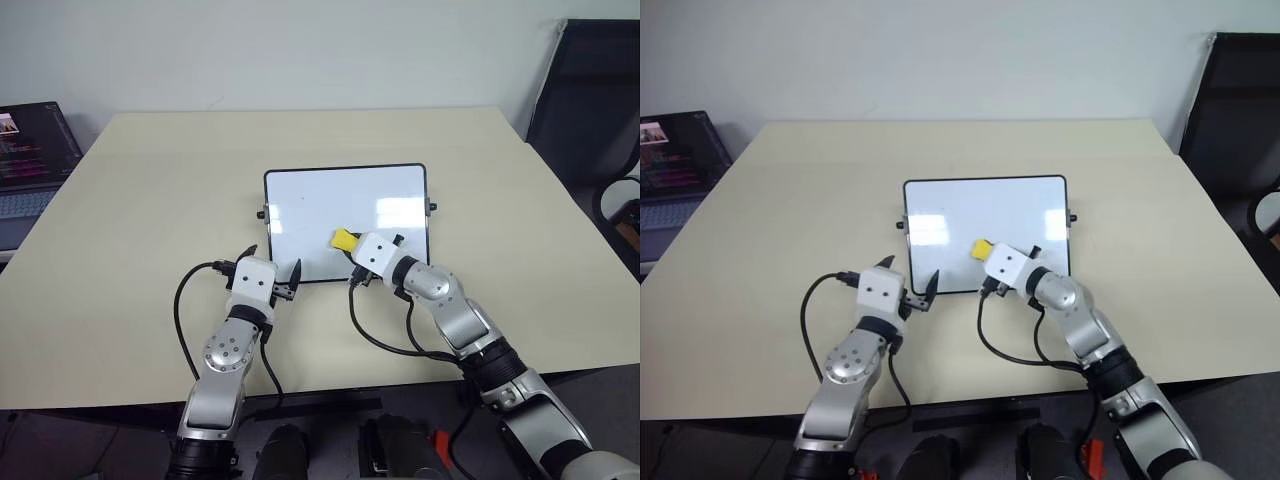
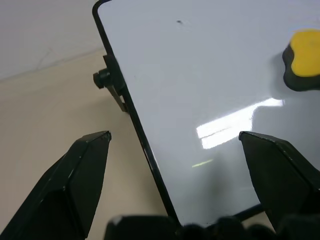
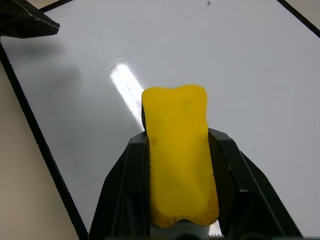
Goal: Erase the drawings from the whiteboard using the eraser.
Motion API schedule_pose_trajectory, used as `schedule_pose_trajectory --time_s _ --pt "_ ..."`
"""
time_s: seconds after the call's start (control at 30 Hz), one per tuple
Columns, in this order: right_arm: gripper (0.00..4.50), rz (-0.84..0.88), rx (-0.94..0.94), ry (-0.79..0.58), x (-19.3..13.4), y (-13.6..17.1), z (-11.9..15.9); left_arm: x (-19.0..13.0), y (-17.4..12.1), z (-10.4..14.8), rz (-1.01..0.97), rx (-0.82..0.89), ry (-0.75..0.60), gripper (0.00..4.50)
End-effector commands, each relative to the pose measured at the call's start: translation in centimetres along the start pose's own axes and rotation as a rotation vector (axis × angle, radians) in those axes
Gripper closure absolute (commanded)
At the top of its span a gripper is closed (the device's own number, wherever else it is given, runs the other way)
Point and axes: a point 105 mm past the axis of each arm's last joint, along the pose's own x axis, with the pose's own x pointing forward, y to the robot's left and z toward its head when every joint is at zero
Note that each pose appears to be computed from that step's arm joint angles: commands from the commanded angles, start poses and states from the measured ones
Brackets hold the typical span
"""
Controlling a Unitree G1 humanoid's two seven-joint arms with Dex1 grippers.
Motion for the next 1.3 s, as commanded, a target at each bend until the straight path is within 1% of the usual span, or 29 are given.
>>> schedule_pose_trajectory --time_s 0.03,0.17,0.27,0.33,0.43,0.5,0.57,0.67,0.83,0.97,1.07,1.17,1.3 --pt "3.28 -0.060 0.071 -0.013 -0.6 -1.2 0.3 0.3 -0.1 1.0 -0.020 0.003 -0.041 0.00" --pt "3.28 -0.087 0.110 -0.074 -1.2 -1.7 1.5 0.3 -0.7 1.4 -0.048 0.005 -0.054 0.00" --pt "3.28 -0.166 0.159 -0.117 -3.1 -3.7 2.1 0.6 -1.4 2.7 -0.111 0.014 -0.105 0.00" --pt "3.28 -0.215 0.163 -0.121 -4.5 -5.1 2.2 1.1 -2.3 3.9 -0.178 0.012 -0.159 0.00" --pt "3.28 -0.255 0.167 -0.098 -6.0 -6.0 1.9 1.2 -3.9 5.1 -0.284 -0.022 -0.220 0.00" --pt "3.28 -0.323 0.178 -0.045 -8.1 -7.5 1.2 1.3 -6.0 6.8 -0.434 -0.073 -0.285 0.00" --pt "3.28 -0.376 0.200 0.023 -9.8 -8.4 0.3 1.1 -7.3 7.5 -0.551 -0.118 -0.313 0.00" --pt "3.28 -0.415 0.222 0.096 -11.0 -9.0 -0.6 0.8 -8.2 7.7 -0.649 -0.152 -0.319 0.00" --pt "3.28 -0.530 0.291 0.268 -14.3 -10.6 -3.4 0.4 -9.8 8.0 -0.847 -0.197 -0.321 0.00" --pt "3.28 -0.560 0.395 0.354 -15.5 -10.5 -5.0 0.0 -10.6 7.6 -0.960 -0.203 -0.304 0.00" --pt "3.28 -0.567 0.525 0.433 -16.4 -9.6 -6.9 -0.6 -11.4 6.8 -1.063 -0.183 -0.276 0.00" --pt "3.28 -0.558 0.591 0.461 -16.6 -9.0 -7.5 -0.5 -11.4 6.2 -1.083 -0.172 -0.264 0.00" --pt "3.28 -0.559 0.638 0.463 -16.1 -8.7 -8.0 -0.3 -11.4 4.9 -1.092 -0.162 -0.236 0.00"
